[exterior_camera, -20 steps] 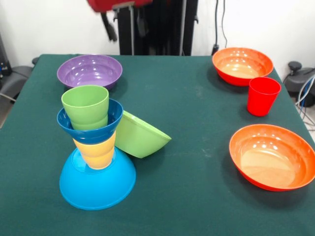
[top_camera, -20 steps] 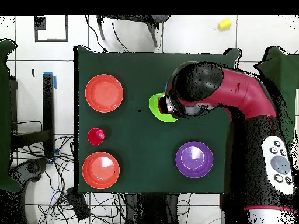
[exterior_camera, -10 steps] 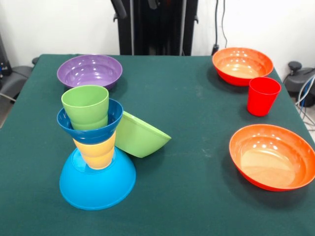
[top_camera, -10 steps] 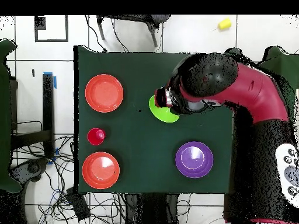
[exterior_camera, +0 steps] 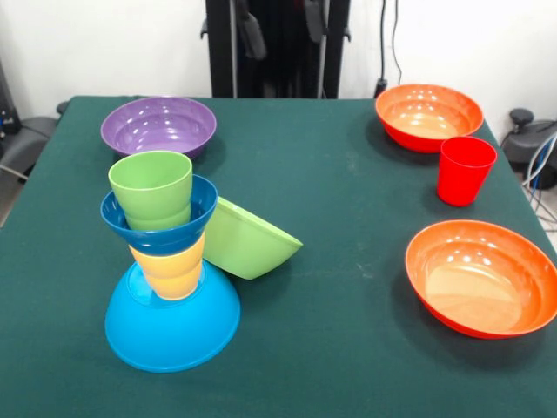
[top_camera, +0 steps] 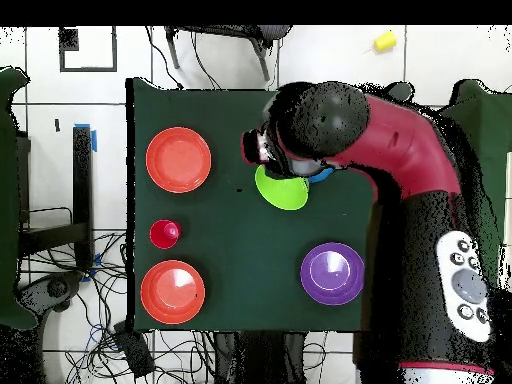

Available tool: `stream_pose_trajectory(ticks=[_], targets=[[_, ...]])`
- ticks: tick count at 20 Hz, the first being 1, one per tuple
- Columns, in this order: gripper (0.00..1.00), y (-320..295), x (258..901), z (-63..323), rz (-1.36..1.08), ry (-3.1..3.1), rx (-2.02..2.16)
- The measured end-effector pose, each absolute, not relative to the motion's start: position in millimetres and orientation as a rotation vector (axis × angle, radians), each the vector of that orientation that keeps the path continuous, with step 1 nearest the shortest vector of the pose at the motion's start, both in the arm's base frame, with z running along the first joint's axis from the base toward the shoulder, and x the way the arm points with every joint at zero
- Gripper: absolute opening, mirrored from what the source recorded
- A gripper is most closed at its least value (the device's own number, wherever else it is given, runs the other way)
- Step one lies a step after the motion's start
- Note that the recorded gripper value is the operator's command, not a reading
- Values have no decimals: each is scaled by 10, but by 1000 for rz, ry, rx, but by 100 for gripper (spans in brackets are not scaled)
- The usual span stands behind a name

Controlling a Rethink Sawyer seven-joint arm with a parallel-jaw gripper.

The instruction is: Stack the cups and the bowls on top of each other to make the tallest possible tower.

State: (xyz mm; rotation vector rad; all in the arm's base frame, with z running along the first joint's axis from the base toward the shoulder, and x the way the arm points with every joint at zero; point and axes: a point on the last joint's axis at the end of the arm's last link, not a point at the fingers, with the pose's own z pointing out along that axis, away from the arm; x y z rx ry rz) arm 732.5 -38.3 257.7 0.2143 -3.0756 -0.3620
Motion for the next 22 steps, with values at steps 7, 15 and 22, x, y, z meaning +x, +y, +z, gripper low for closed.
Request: stream_pose_trajectory(ticks=[7, 15, 22], targets=[[100, 79, 7505, 2323, -359, -3156, 281], [100, 399, 7572, 2034, -356, -3194, 321], [100, 463, 7621, 1797, -362, -3232, 295]])
